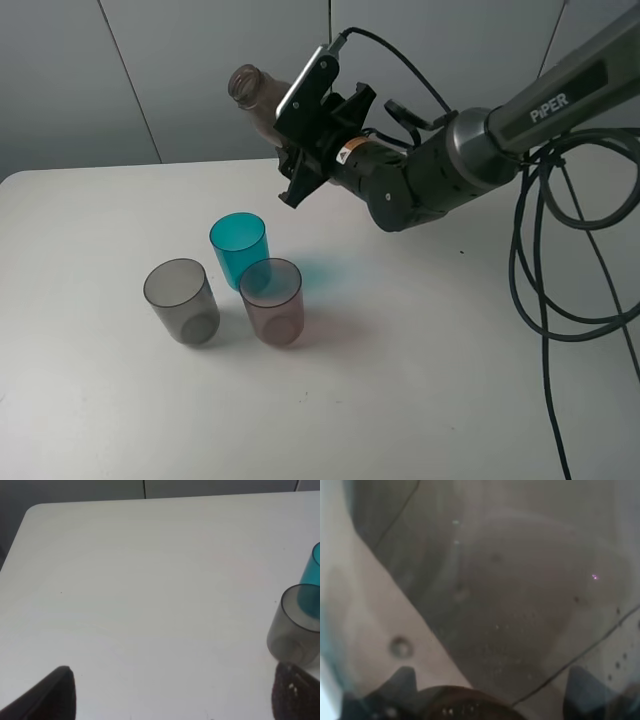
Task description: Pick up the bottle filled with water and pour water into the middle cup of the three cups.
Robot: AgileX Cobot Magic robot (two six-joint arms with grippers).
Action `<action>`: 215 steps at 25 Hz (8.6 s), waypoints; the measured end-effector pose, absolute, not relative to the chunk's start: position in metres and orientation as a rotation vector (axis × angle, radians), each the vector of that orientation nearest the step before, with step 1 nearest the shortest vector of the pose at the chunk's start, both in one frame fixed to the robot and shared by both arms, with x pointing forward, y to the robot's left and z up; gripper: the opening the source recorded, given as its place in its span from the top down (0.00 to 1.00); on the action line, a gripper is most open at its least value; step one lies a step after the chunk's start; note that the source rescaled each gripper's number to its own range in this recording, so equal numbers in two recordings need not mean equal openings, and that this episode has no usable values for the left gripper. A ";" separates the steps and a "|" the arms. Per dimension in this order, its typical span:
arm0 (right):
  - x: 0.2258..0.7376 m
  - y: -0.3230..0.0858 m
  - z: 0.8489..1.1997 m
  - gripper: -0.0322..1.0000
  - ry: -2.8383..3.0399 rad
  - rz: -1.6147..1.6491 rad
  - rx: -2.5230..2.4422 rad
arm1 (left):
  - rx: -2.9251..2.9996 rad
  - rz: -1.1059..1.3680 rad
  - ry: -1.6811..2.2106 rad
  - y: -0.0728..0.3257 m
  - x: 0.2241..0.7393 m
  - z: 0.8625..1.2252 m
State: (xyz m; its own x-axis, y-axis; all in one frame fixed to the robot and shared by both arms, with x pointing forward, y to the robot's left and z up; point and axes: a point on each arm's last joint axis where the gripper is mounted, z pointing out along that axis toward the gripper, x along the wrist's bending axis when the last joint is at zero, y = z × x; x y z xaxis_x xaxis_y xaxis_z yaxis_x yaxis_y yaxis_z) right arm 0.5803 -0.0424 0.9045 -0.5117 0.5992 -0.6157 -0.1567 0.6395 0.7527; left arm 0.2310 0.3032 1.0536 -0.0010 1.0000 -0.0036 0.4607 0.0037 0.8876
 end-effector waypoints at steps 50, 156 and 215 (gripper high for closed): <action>0.575 -0.063 0.890 0.95 1.827 0.376 -0.357 | 1.549 0.941 1.554 0.303 0.231 1.054; 0.575 -0.051 0.923 0.95 1.348 0.125 -0.738 | 1.551 0.942 1.553 0.303 0.231 1.054; 0.586 -0.185 0.911 0.95 1.728 1.325 1.073 | 1.551 0.942 1.553 0.303 0.231 1.054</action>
